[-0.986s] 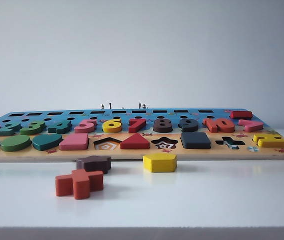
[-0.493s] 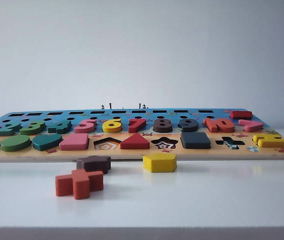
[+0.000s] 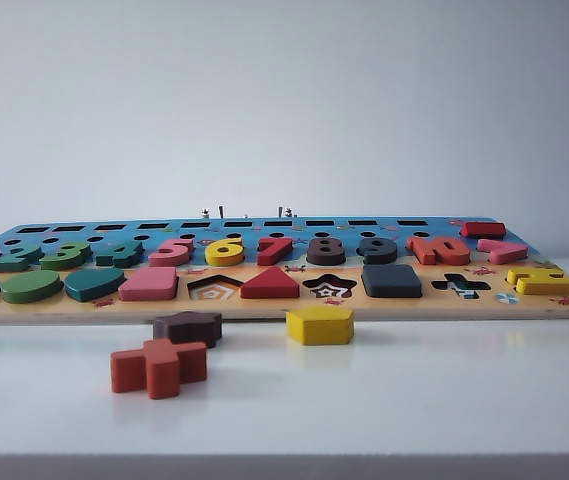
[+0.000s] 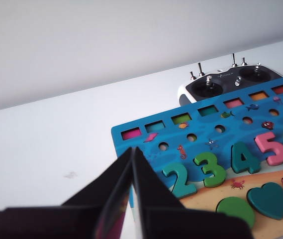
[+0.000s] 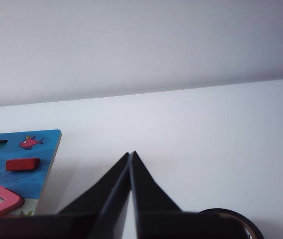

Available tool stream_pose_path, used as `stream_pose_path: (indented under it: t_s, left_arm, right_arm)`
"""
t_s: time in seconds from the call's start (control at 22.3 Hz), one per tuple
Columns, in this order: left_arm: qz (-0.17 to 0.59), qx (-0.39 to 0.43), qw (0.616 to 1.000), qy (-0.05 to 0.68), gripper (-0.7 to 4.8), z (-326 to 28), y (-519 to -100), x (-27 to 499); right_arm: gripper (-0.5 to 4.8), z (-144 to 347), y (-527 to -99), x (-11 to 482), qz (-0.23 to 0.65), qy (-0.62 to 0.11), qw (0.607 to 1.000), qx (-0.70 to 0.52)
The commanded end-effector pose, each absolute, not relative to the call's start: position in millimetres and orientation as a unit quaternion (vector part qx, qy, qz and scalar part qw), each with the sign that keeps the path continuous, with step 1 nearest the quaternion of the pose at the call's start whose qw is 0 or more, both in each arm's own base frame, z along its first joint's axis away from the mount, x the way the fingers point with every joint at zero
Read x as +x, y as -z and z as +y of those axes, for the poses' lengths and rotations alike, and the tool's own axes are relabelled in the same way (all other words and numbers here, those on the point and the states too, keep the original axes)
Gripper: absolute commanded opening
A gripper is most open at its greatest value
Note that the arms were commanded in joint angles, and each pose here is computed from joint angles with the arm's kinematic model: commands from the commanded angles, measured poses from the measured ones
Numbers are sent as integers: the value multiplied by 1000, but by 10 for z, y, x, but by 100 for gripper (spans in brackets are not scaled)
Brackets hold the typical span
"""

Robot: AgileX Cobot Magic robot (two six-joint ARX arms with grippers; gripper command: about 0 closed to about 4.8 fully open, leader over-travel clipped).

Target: Insert the cube into the slot.

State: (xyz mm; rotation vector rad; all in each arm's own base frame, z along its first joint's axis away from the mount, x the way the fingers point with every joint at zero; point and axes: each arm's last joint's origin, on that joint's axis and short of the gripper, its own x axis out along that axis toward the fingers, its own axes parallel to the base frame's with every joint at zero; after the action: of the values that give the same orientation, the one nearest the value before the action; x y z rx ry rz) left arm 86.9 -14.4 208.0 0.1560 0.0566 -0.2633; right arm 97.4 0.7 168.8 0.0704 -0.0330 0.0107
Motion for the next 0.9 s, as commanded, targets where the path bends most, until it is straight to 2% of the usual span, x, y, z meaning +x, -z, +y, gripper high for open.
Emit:
stream_pose_path:
  t_s: [0.04,0.36,0.9]
  left_arm:
    - [2,79,992,99,20,-121,-1990,878]
    - [24,79,994,74,20,-109,-1683,941]
    - [41,74,994,75,20,-111,-1568,961]
  right_arm:
    - [-6,14,-1702,972,-23,-19,999,33]
    - [-6,20,-1671,973,-7,-29,999,33]
    - [-3,20,-1663,973,-3,-28,999,29]
